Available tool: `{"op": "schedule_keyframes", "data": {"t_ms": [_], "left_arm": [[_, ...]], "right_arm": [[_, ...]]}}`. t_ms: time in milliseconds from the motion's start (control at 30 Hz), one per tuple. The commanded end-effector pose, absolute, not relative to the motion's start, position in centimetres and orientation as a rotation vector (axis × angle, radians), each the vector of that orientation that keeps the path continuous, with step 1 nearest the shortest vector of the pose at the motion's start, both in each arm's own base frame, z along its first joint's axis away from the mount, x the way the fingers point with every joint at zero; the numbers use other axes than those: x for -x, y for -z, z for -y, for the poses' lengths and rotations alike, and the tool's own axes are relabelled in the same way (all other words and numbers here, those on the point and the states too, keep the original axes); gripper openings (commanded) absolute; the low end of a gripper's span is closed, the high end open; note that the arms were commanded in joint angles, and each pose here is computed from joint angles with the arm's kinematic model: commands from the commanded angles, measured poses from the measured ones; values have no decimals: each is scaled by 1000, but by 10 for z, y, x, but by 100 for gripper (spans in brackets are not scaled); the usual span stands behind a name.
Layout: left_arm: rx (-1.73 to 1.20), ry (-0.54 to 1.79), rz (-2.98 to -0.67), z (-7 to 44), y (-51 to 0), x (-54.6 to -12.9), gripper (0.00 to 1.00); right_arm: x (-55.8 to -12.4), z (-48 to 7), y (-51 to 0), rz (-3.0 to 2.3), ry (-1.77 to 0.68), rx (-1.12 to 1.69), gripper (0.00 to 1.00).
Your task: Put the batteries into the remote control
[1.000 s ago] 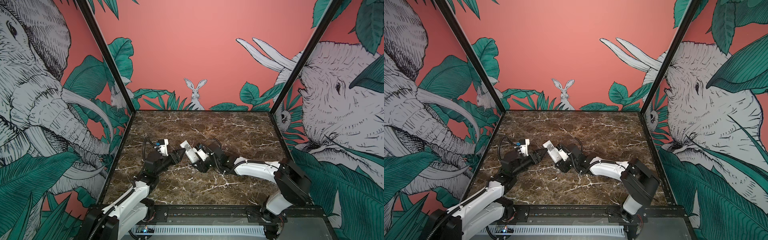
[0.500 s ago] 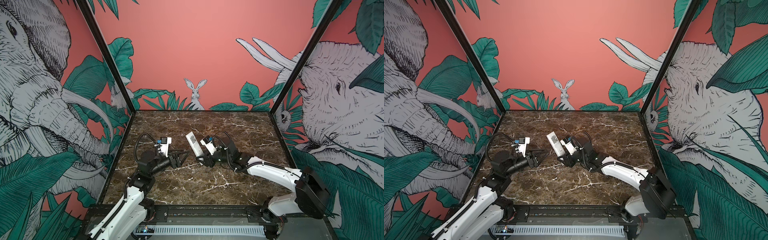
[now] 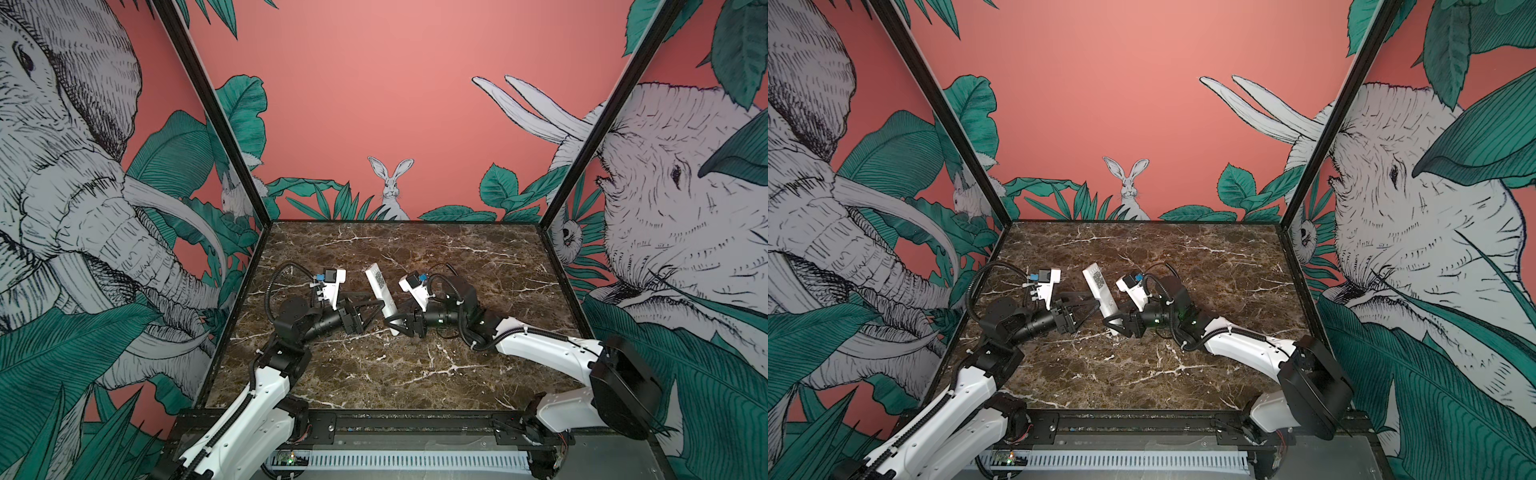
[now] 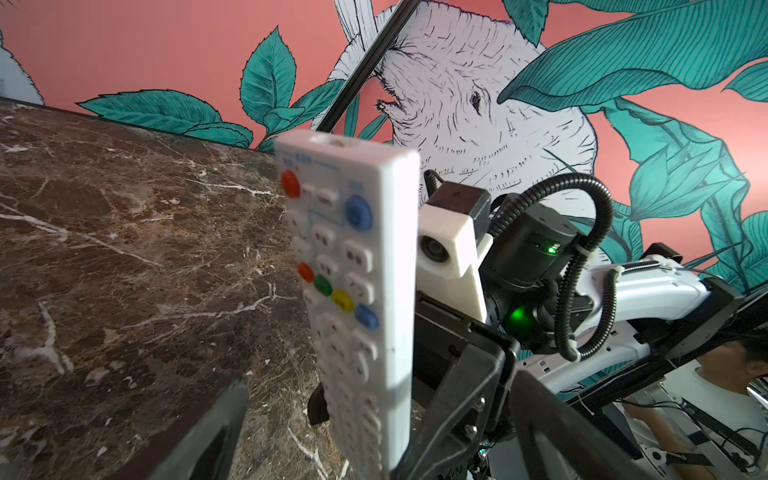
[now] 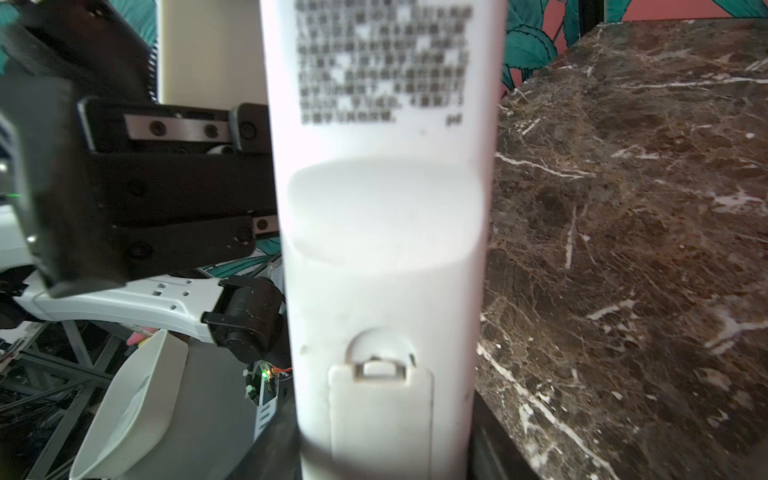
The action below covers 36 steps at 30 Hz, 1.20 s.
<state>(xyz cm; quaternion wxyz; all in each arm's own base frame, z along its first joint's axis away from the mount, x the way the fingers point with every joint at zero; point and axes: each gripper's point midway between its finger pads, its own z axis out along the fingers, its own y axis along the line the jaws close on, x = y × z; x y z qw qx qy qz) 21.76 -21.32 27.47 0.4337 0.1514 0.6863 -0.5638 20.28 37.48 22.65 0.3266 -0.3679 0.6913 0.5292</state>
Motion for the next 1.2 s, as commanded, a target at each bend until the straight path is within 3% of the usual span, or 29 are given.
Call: {"op": "schedule_keyframes", "data": {"t_ms": [0,633,1167], "left_arm": [[-419,1438,-1594,214,-307,-212,99],[-468,1458,-1552,226,-319,-211,96],[-466,1473,-1529,226,-322,-206,43]], "right_arm": [[-197,-378,-262,-1644,-1473,981,14],[-183,-384,-277,-1527,-1630,1010,14],[-177,-382,-276,-1495,-1664,1027,13]]}}
